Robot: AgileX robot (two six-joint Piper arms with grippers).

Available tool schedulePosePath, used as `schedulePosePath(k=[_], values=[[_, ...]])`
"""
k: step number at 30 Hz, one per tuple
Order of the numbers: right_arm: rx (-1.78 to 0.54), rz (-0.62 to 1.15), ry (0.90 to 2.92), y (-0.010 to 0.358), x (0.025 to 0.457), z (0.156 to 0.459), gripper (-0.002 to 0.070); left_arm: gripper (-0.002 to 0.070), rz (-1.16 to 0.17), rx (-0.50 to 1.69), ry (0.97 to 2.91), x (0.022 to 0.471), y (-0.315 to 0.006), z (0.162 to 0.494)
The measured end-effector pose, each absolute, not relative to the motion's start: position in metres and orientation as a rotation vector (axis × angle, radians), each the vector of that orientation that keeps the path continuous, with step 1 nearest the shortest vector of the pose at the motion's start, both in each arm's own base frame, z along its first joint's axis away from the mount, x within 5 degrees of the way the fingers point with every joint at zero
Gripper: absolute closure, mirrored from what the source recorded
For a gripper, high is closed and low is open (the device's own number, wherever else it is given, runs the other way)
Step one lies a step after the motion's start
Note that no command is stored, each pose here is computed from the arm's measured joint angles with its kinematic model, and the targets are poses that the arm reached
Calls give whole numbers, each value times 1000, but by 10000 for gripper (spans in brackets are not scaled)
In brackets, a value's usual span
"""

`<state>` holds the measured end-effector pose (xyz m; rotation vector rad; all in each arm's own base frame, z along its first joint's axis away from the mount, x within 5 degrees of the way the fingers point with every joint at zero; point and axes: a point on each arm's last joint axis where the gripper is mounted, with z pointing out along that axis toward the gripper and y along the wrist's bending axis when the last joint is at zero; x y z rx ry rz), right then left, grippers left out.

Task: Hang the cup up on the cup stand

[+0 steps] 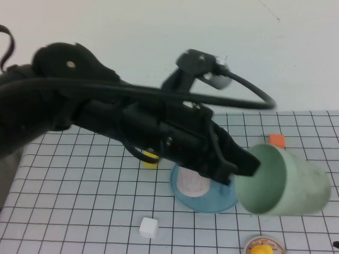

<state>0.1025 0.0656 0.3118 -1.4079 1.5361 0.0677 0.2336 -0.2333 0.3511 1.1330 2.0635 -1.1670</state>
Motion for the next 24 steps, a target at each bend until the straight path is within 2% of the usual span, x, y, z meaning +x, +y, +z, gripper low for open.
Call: schedulePosePath(k=[3, 8, 12, 15, 18, 24], values=[[-1438, 88, 1549, 70, 112, 313, 0, 669, -1177, 1166, 2053, 227, -244, 349], [-1440, 100, 1604, 72, 128, 306, -9, 669, -1166, 1166, 2038, 224, -250, 348], [-1446, 112, 1625, 73, 133, 302, -9, 669, -1088, 1191, 2040, 227, -248, 345], [-1446, 112, 1626, 73, 133, 302, -9, 669, -957, 1223, 2070, 232, -244, 340], [-1446, 112, 1626, 73, 133, 302, -10, 669, -768, 1259, 2152, 238, -236, 329], [-1374, 163, 1690, 73, 133, 302, -10, 669, -302, 1294, 2378, 268, -223, 281]])
